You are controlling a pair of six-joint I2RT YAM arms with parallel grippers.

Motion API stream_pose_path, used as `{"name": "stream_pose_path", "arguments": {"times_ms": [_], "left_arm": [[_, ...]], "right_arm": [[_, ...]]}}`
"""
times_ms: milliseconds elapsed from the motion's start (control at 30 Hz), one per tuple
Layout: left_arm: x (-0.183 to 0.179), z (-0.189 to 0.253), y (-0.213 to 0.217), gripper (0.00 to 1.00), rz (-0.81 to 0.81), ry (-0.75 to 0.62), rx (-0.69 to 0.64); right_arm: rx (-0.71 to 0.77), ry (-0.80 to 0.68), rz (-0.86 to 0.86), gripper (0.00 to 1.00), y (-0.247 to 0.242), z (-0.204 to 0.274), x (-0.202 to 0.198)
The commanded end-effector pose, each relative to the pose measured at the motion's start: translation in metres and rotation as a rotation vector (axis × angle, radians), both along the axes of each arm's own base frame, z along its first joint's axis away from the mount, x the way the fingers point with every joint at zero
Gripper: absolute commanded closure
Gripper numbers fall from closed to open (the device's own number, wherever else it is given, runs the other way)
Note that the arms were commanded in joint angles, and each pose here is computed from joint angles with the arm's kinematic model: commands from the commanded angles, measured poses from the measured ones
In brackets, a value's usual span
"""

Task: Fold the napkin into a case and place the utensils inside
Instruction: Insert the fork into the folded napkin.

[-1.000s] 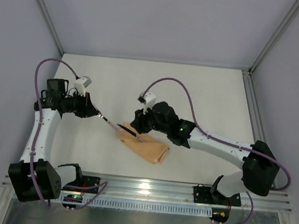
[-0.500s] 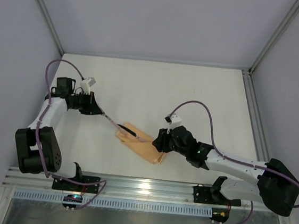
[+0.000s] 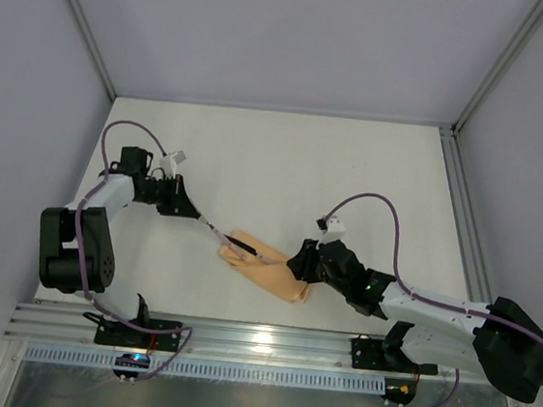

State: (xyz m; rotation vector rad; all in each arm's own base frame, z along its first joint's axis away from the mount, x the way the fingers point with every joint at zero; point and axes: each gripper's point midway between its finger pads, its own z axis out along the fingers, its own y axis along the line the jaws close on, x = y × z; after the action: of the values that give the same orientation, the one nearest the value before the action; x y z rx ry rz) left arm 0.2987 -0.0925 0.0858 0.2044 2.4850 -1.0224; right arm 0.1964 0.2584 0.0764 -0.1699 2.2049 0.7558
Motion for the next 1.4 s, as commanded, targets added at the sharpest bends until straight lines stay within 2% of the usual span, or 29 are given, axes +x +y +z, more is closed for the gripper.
{"name": "stream_pose_path", "arguments": {"times_ms": [0, 167, 300, 567, 900, 967, 1000, 1067, 1100, 1167, 1200, 1267, 1333, 1367], "left_arm": [[0.0, 0.007, -0.007, 1.0, -0.016, 0.031, -0.055], [0.013, 0.022, -0.011, 1.0, 0.014, 0.003, -0.109], [0.009, 0.023, -0.014, 1.0, 0.053, 0.025, -0.135], [-0.014, -0.009, -0.024, 1.0, 0.028, 0.076, -0.043], [-0.021, -0.035, -0.041, 0.99, -0.005, 0.182, -0.101], [-0.023, -0.039, -0.041, 0.94, -0.006, 0.198, -0.098], [-0.024, -0.041, -0.04, 0.86, -0.006, 0.21, -0.096], [-0.024, -0.044, -0.038, 0.77, -0.01, 0.211, -0.079], [-0.024, -0.044, -0.037, 0.67, -0.012, 0.215, -0.073], [-0.025, -0.044, -0.034, 0.61, -0.02, 0.215, -0.041], [-0.026, -0.044, -0.032, 0.56, -0.031, 0.206, -0.029], [-0.025, -0.041, -0.029, 0.52, -0.024, 0.188, -0.002], [-0.023, -0.039, -0.026, 0.47, -0.018, 0.174, 0.017], [-0.022, -0.037, -0.025, 0.45, -0.016, 0.166, 0.028]], "right_arm": [[0.042, -0.015, -0.096, 0.6, -0.007, 0.003, 0.01], [0.015, -0.038, -0.094, 0.6, -0.009, 0.012, 0.013], [0.011, -0.031, -0.148, 0.6, -0.025, 0.018, 0.01], [0.023, -0.011, -0.193, 0.6, -0.043, 0.013, 0.001], [0.01, -0.025, -0.12, 0.59, -0.022, 0.018, 0.006], [-0.029, -0.054, -0.082, 0.58, -0.013, 0.025, 0.012], [-0.042, -0.068, -0.063, 0.58, -0.008, 0.028, 0.013], [-0.065, -0.137, 0.0, 0.57, 0.008, 0.046, 0.018], [-0.1, -0.143, 0.029, 0.57, 0.014, 0.043, 0.021], [-0.131, -0.201, 0.13, 0.57, 0.037, 0.059, 0.025], [-0.179, -0.188, 0.17, 0.57, 0.046, 0.047, 0.026], [-0.196, -0.217, 0.26, 0.57, 0.069, 0.058, 0.031], [-0.252, -0.198, 0.312, 0.57, 0.084, 0.041, 0.035], [-0.252, -0.198, 0.35, 0.57, 0.097, 0.048, 0.036]]}}
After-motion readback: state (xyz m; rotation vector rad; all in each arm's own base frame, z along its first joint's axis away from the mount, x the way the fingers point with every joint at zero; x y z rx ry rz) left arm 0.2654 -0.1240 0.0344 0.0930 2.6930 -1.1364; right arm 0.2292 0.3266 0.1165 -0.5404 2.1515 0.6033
